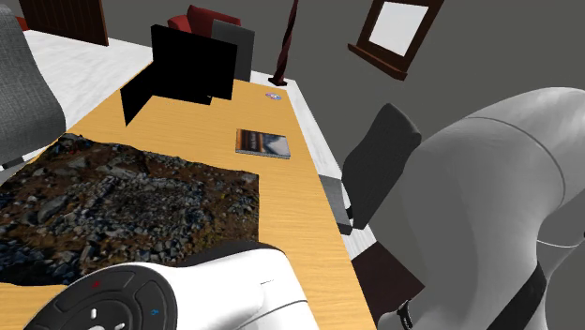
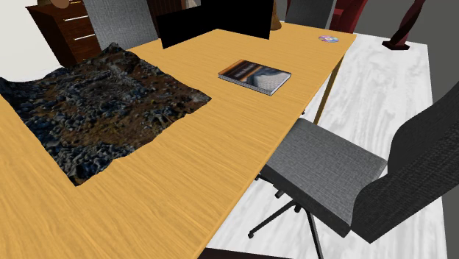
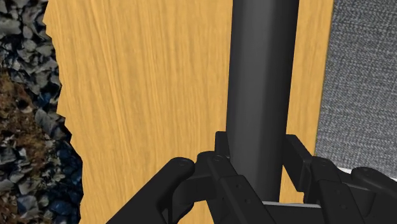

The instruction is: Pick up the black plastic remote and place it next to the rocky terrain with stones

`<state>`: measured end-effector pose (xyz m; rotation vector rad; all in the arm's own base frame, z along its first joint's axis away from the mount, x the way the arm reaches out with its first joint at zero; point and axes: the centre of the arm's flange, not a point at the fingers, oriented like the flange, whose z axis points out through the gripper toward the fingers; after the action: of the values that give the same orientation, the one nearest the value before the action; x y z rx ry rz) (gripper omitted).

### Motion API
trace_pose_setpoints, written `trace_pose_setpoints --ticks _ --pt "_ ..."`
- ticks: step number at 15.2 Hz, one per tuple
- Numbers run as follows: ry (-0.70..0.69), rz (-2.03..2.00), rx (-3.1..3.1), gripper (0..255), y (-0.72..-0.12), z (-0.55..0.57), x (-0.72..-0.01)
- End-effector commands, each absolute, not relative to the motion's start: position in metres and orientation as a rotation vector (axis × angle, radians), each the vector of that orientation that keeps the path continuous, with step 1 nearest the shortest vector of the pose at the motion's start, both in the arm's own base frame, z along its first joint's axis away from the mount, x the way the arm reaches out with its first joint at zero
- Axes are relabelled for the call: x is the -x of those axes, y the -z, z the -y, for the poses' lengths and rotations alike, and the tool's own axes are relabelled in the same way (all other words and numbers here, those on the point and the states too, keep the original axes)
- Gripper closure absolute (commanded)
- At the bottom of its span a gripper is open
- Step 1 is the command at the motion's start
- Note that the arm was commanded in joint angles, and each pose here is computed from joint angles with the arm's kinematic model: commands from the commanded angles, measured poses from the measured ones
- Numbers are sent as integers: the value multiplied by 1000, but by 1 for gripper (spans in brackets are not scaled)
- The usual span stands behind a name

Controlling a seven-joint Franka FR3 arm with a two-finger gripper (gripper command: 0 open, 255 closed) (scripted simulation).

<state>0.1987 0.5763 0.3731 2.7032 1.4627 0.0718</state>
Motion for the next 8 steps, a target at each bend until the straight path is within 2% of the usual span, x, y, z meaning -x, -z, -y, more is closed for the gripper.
trace_pose_setpoints --ticks 1,8 --pt "-73 -1463 -2704 255 -363 -576 -199" --pt "-73 -1463 -2704 255 -328 -576 -199"
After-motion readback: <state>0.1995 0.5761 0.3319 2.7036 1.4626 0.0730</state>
